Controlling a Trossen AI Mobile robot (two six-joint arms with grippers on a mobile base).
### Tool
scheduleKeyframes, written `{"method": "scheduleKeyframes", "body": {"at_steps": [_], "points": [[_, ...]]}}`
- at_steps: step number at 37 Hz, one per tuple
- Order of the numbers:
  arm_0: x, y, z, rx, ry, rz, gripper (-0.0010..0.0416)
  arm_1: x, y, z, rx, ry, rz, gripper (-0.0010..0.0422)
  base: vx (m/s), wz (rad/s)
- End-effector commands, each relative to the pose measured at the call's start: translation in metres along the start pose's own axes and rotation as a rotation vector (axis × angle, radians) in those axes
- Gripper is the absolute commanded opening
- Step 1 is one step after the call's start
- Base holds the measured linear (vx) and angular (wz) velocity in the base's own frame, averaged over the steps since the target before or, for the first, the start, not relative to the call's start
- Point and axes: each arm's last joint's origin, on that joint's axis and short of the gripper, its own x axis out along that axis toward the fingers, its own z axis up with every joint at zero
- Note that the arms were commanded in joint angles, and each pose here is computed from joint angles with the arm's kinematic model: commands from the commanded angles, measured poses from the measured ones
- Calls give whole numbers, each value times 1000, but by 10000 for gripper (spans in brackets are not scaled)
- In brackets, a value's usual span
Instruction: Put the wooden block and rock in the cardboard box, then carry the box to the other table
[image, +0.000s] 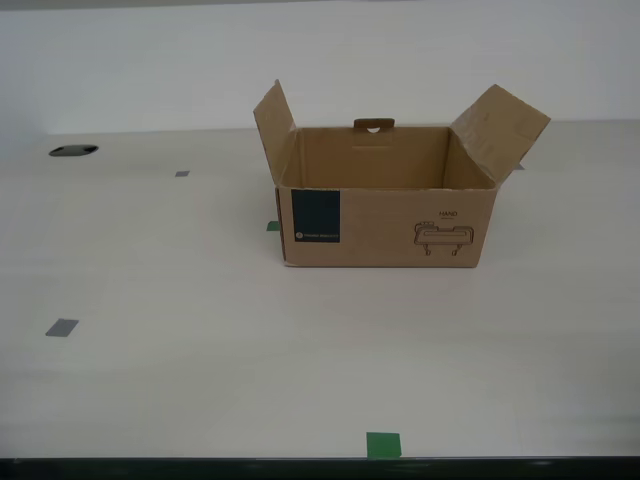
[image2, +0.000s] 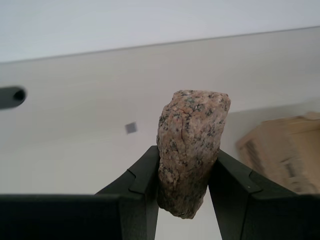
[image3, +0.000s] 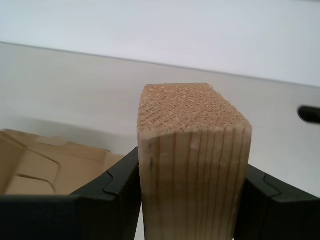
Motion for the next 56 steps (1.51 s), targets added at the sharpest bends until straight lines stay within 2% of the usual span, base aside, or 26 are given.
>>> {"method": "scheduleKeyframes", "body": {"at_steps": [1,7,17,22,30,41,52,56], "points": [[-8,11,7,-5,-39,69,-1,-8,-16,11,38,-45,-60,-1,0,0],[-17,25,13,-14,-75,158,-1,-21,-41,27,94,-108,-120,-1,0,0],[-20,41,14,-42,-83,212,-1,-45,-79,46,175,-222,-221,-1,0,0],[-21,48,15,-45,-102,243,-1,-50,-94,50,204,-268,-264,-1,0,0],[-23,53,19,-31,-130,338,-1,-47,-114,50,239,-289,-321,-1,0,0],[-12,56,14,-29,-123,357,-1,-7,-153,42,295,-217,-398,-1,0,0],[22,60,-11,-27,-34,355,-1,42,-185,29,337,-151,-439,-1,0,0],[35,62,-21,-26,-6,385,-1,57,-189,24,356,-119,-438,-1,0,0]]}}
